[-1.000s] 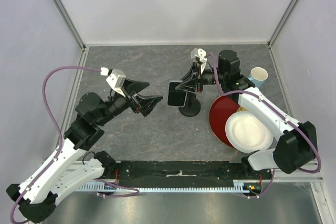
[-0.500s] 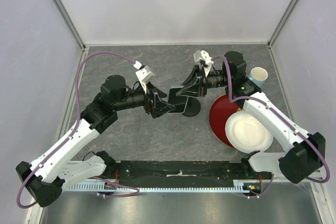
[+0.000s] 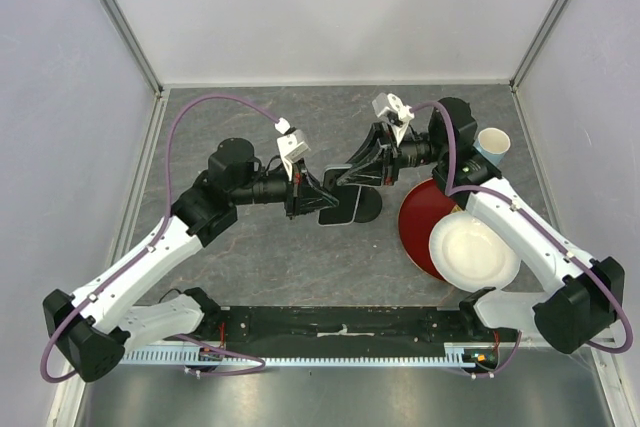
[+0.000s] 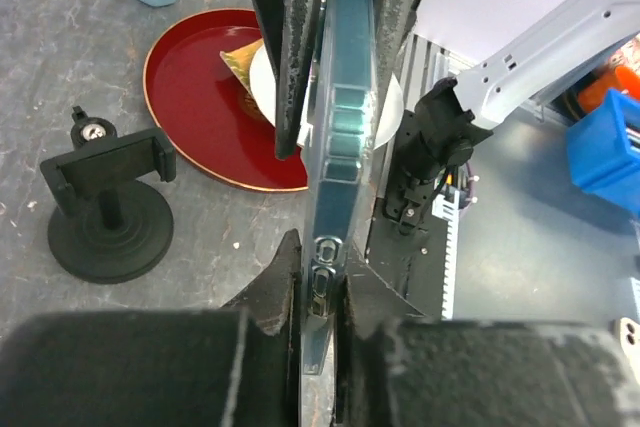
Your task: Place the phone on the phone stand
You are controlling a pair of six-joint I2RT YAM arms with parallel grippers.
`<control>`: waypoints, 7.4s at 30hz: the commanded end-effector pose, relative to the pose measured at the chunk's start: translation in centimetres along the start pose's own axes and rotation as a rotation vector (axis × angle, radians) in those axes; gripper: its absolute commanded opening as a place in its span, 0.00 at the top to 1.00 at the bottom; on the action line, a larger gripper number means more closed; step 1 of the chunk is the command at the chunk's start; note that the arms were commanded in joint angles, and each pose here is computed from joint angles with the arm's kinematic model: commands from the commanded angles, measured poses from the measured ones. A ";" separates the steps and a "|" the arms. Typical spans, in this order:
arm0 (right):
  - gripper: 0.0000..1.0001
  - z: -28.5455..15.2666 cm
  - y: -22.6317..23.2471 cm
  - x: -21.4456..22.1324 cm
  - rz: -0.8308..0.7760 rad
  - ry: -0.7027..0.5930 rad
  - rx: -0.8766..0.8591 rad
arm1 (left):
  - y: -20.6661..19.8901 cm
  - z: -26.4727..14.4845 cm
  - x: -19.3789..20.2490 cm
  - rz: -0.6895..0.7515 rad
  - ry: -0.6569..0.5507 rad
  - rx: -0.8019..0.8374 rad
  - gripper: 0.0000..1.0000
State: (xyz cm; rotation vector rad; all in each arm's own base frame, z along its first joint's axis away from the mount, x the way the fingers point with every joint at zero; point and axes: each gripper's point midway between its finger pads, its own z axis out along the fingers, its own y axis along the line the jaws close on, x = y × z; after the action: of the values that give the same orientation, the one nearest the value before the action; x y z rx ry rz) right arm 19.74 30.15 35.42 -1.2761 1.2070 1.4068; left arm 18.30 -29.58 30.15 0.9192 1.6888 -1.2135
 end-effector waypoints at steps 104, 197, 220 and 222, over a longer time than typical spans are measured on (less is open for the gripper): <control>0.02 -5.2 -10.5 8.0 0.381 0.078 1.069 | 2.3 -13.6 -6.5 -0.024 -0.347 -0.644 0.98; 0.65 -4.5 -9.5 13.2 0.271 0.304 1.098 | 2.5 -5.9 -9.7 0.222 -0.372 -0.076 0.98; 0.66 -5.0 -9.9 13.2 0.271 0.316 1.138 | 3.3 -3.7 -7.9 0.133 -0.310 -0.011 0.98; 0.66 -5.1 -10.0 13.3 0.270 0.316 1.143 | 3.1 -3.5 -7.7 0.126 -0.307 0.009 0.98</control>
State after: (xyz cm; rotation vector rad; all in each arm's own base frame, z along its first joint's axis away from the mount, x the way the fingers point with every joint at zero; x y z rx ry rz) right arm 28.32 25.97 19.43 -0.5428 2.0560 0.4218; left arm 23.91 -25.56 34.69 0.7485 1.4656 -1.1791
